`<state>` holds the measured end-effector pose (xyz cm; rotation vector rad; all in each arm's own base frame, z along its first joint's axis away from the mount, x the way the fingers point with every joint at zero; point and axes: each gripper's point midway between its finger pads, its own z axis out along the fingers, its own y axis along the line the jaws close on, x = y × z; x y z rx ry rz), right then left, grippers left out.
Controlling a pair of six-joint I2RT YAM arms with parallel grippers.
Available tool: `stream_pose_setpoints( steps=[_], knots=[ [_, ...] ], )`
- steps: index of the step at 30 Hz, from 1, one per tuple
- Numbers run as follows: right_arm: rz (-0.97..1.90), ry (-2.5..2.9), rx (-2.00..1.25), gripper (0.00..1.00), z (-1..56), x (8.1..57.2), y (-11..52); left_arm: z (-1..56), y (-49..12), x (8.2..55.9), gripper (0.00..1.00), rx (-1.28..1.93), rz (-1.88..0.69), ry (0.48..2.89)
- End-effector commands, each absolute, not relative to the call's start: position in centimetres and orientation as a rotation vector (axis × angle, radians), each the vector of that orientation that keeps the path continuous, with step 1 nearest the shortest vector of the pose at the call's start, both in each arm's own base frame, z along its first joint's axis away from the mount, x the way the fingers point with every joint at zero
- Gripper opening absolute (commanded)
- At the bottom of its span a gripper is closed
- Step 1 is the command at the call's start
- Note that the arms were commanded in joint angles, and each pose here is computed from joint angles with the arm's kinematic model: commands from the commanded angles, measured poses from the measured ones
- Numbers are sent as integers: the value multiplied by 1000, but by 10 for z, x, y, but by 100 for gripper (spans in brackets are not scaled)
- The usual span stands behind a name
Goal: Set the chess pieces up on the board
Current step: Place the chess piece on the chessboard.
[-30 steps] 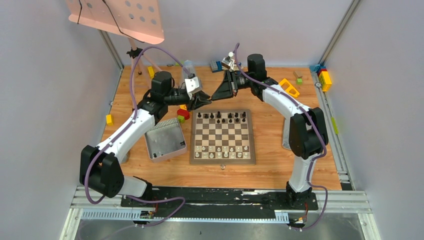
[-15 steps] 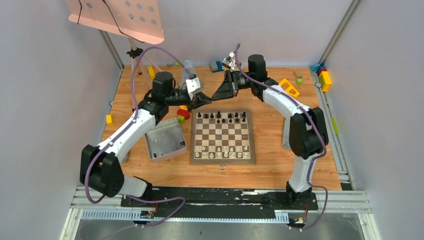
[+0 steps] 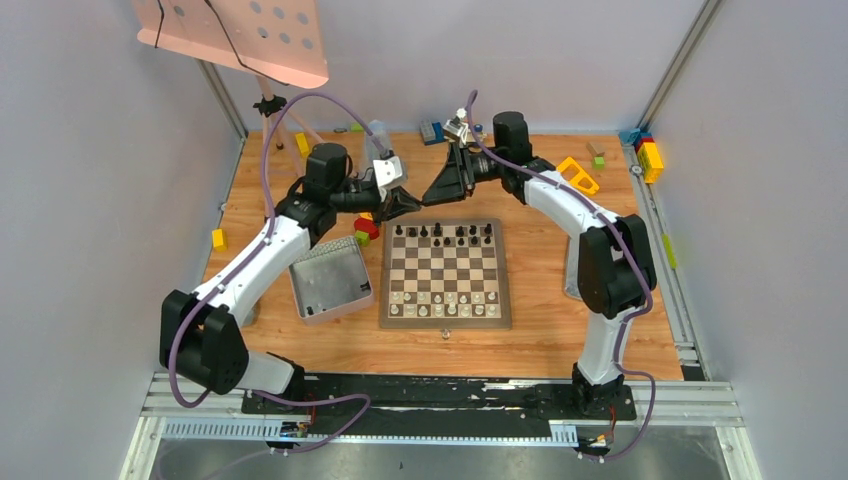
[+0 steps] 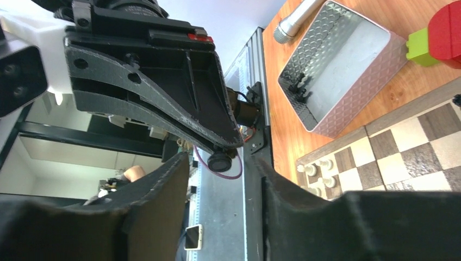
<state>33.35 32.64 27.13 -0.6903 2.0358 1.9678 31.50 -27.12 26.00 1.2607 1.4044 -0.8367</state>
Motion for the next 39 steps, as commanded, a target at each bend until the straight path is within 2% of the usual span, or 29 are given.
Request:
stream_pose_setpoints(
  steps=[1, 5, 11, 22, 28, 39],
  knots=[
    [1872, 1984, -731, 53, 283, 338, 317, 272, -260, 310, 0, 1342, -728, 1389],
    [1756, 1965, -693, 58, 287, 354, 293, 247, -238, 300, 0, 1462, -636, 1514],
    [1568, 1941, -592, 59, 290, 376, 236, 204, -203, 285, 0, 1646, -493, 1807],
    [1315, 1908, -433, 59, 281, 379, 134, 160, -205, 303, 0, 1835, -319, 2189],
    [1260, 1919, -397, 59, 261, 369, 114, 136, -199, 317, 0, 1918, -215, 2360],
    [1282, 1940, -368, 57, 242, 364, 105, 107, -208, 337, 0, 2039, -85, 2449]
  ],
)
